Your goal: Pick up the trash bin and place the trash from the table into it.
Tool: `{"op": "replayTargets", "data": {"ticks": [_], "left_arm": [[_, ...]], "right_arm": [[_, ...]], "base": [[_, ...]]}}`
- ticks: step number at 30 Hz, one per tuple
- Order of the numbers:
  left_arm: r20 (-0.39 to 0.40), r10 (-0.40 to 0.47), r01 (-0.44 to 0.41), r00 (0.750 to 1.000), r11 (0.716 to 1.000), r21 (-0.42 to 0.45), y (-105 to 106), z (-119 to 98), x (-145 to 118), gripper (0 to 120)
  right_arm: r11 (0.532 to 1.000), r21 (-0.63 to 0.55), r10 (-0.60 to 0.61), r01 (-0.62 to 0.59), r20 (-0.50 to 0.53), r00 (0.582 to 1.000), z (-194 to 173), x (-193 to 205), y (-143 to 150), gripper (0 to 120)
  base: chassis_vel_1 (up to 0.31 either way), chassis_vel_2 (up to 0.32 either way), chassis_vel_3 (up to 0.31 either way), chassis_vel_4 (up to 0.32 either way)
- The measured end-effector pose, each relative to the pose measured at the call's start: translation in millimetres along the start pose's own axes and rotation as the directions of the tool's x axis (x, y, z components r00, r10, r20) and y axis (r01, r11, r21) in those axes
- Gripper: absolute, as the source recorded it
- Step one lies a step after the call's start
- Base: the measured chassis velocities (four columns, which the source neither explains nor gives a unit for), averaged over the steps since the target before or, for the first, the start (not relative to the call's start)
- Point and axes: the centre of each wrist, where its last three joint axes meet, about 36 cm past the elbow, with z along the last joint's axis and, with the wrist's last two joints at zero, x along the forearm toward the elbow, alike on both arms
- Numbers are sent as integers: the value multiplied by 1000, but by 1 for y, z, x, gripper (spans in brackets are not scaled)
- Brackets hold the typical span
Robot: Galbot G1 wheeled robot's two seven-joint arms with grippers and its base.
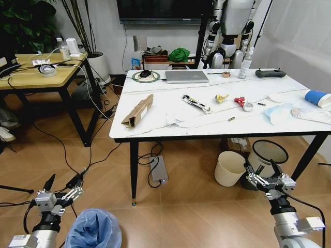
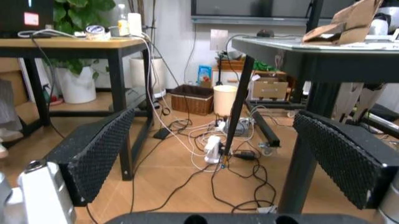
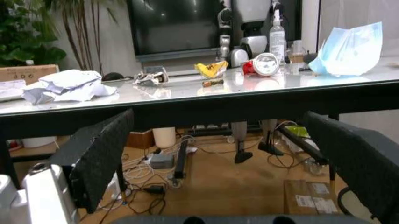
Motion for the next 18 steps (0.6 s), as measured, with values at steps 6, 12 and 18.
{"op": "replayTargets", "data": {"ticks": [6,12,18], "left_arm": [[1,-16,16,1000,1000,-2,2,0,2,100],[-12,-21,21,1000,1000,3,1,5,5,100],[-13,-19,19,1000,1000,8,1,9,4,100]], "right_arm": [[1000,-16,-11,11,-14,1000,12,-6,4,100],[999,-23,-23,23,-30,999,19,-9,9,100],[1000,-16,-17,17,-49,999,23,-5,7,100]], "base": [[0,0,0,0],[0,0,0,0],[0,0,0,0]]}}
